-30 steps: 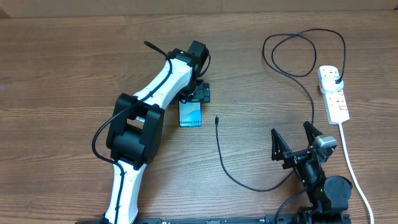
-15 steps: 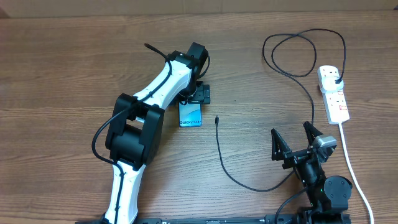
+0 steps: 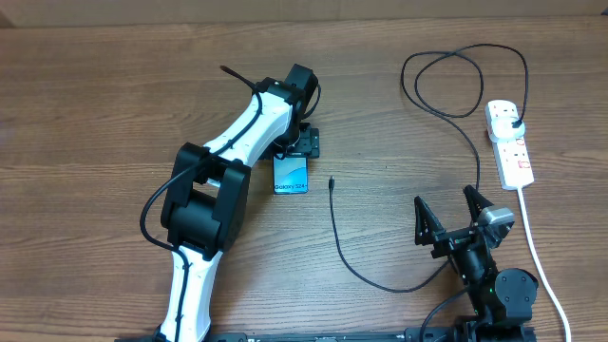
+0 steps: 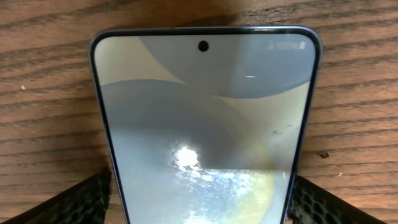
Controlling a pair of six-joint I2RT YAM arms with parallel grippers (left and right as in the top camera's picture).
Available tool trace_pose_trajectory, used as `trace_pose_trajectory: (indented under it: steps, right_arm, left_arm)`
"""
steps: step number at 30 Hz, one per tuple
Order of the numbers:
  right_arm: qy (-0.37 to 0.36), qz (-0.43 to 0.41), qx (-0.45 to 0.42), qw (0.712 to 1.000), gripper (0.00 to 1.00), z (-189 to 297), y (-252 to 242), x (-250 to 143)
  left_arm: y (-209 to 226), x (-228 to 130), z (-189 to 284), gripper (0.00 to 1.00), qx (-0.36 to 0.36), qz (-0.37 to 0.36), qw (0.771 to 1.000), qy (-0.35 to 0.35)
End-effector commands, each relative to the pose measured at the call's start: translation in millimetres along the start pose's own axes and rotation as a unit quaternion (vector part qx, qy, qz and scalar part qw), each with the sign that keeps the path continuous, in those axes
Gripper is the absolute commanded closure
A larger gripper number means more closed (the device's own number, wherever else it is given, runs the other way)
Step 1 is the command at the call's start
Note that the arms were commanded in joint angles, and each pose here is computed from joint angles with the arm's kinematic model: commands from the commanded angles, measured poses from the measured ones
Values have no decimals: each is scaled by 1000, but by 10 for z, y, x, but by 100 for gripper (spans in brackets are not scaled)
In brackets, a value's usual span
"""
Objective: Plug charger to phone and switch on socket
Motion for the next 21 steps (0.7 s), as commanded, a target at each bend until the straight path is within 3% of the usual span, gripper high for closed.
trace_pose_trajectory:
  steps: [1, 12, 14, 16, 21]
  right_arm:
    - [-1, 1, 0, 1000, 0, -3, -4, -22]
    - [-1, 1, 0, 1000, 0, -3, -4, -22]
    - [-1, 1, 0, 1000, 0, -3, -4, -22]
    - [-1, 1, 0, 1000, 0, -3, -4, -22]
    - [-1, 1, 0, 1000, 0, -3, -4, -22]
  left_arm:
    - [-19, -114, -175, 12, -20, -9, 999, 38]
    - [-28, -119, -145, 18, -25, -5, 999, 40]
    - [-26, -121, -137, 15, -25, -5, 999, 40]
    - [-15, -143, -135, 0, -22, -4, 999, 47]
    - [-3, -209, -130, 2, -23, -4, 997, 70]
Point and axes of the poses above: each gripper's point midway between its finger pads, its own z axis back along the fingers, its own y axis along the line the jaws close on, x = y × z, the point moved 8 cm from there along z, back along the fingers, and after that the axes turned 3 degrees about z, right-handed, at the moved point
